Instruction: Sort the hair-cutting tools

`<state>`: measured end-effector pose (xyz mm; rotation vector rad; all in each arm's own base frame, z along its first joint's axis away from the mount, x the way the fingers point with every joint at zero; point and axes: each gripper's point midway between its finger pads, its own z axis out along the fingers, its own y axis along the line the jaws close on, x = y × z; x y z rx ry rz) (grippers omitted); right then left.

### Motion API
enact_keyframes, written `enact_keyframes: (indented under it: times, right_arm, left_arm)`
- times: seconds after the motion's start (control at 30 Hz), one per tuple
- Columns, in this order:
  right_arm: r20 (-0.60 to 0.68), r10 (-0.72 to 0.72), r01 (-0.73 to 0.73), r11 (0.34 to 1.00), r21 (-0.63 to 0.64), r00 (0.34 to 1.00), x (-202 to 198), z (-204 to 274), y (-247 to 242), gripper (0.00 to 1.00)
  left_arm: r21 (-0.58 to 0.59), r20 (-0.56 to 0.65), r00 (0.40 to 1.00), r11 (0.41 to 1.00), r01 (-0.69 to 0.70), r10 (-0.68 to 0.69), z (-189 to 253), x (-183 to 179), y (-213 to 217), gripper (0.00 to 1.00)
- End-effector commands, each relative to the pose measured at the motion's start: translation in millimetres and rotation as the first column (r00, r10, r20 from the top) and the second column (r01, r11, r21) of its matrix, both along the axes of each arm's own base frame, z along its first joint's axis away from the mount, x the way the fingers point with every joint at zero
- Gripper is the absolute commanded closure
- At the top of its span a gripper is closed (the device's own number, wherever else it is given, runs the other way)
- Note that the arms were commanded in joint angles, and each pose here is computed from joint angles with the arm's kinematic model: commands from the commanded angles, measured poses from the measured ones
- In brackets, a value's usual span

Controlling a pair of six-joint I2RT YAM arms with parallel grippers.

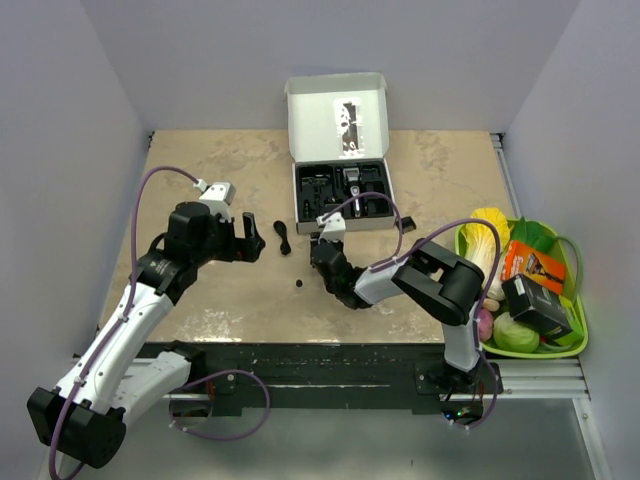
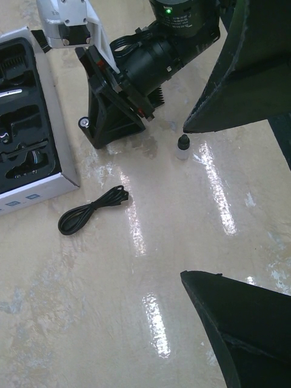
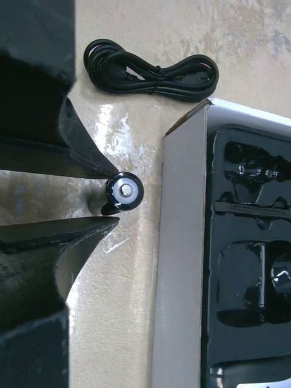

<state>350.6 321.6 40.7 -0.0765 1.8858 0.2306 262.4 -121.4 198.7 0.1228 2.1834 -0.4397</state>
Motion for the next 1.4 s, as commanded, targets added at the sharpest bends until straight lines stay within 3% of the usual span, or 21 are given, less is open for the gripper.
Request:
enact_keyframes:
  times: [0.0,0.07,0.17,0.2,0.23,0.6,0.87,1.13,1.37]
  right_arm:
    - [0.081,-0.036,0.034,0.999,0.023,0.996,13,26,6,0.69]
    - [0.089,-0.036,0.035,0.999,0.016,0.995,15,29,6,0.72]
    - [0.096,-0.038,0.037,0.999,0.004,0.995,15,34,5,0.85]
    - [0.099,-0.037,0.037,0.999,0.005,0.994,15,37,4,0.98]
    - [0.096,-0.039,0.039,0.999,-0.003,0.995,14,37,3,1.00]
    - [0.098,-0.024,0.026,1.000,-0.014,0.995,5,68,-9,1.00]
    - [-0.072,0.045,-0.054,0.990,-0.130,0.996,-4,117,-9,1.00]
    - [-0.302,0.062,-0.106,0.985,-0.134,0.951,53,164,-40,1.00]
    - [-0.444,0.095,-0.173,0.975,-0.140,0.891,102,155,-52,1.00]
  left_arm:
    - [0.002,0.032,0.999,1.000,0.013,-0.013,5,4,-1,0.01]
    - [0.003,0.035,0.999,1.000,0.013,-0.013,6,3,-1,0.01]
    - [0.005,0.033,0.999,1.000,0.011,-0.011,5,3,-1,0.01]
    - [0.004,0.033,0.999,1.000,0.012,-0.013,5,3,-1,0.01]
    - [0.004,0.032,0.999,1.000,0.013,-0.013,5,3,-1,0.01]
    - [0.000,0.039,0.999,1.000,0.010,-0.010,8,2,0,0.01]
    - [-0.012,0.030,1.000,1.000,0.006,-0.006,13,1,-2,0.01]
    - [-0.020,0.020,1.000,1.000,0.009,-0.008,18,4,-4,0.01]
    - [-0.023,0.013,1.000,1.000,0.021,-0.021,19,5,-7,0.01]
